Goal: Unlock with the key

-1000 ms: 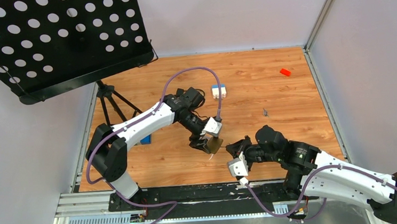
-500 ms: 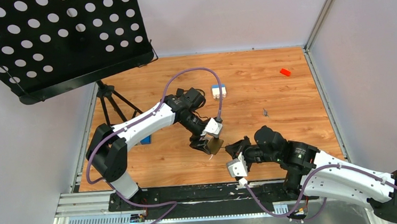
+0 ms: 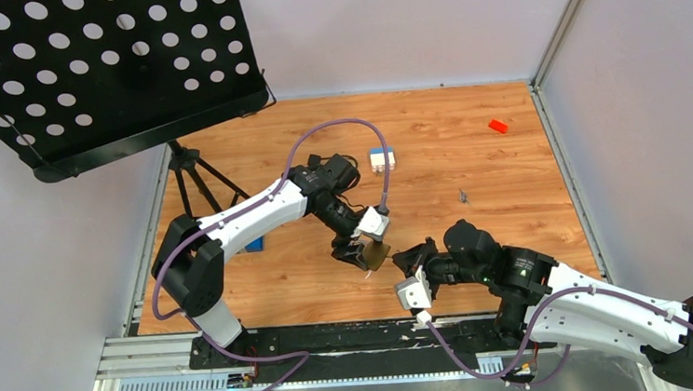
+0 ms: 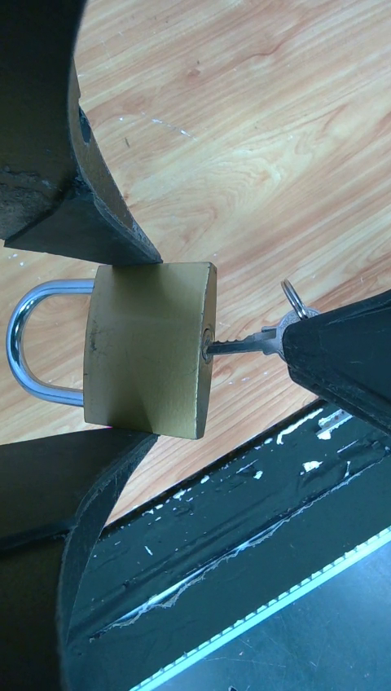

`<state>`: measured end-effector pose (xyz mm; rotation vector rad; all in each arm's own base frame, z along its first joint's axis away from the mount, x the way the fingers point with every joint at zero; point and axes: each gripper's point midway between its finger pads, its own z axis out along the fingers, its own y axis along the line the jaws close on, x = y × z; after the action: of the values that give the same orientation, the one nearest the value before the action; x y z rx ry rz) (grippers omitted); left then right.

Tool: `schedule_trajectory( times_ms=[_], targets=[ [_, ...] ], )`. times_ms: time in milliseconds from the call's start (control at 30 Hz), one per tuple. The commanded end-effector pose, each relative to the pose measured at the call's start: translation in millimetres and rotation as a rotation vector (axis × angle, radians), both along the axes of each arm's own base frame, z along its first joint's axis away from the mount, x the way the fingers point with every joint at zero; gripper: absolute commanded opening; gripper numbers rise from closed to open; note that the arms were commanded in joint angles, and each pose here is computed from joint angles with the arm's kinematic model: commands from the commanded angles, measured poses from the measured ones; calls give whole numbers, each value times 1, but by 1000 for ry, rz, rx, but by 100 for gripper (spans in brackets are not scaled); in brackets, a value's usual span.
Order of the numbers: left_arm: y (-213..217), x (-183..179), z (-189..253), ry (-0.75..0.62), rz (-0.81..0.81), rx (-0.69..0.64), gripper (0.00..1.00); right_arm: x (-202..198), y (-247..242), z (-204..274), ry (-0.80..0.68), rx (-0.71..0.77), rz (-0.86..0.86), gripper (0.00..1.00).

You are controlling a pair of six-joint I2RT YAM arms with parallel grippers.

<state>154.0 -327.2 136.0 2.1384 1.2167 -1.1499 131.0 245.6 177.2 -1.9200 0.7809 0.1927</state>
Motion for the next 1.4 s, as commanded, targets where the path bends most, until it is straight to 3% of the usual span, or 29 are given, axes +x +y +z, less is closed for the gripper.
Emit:
schedule_trajectory(
  times_ms=[0,1367],
  targets=[
    [-15,-1,29,-3,-28,-101,0,0,1,3,-20,12,9,0],
    [-16,-2,29,-11,-32,-98,0,-1,3,6,-11,32,5,0]
  ],
)
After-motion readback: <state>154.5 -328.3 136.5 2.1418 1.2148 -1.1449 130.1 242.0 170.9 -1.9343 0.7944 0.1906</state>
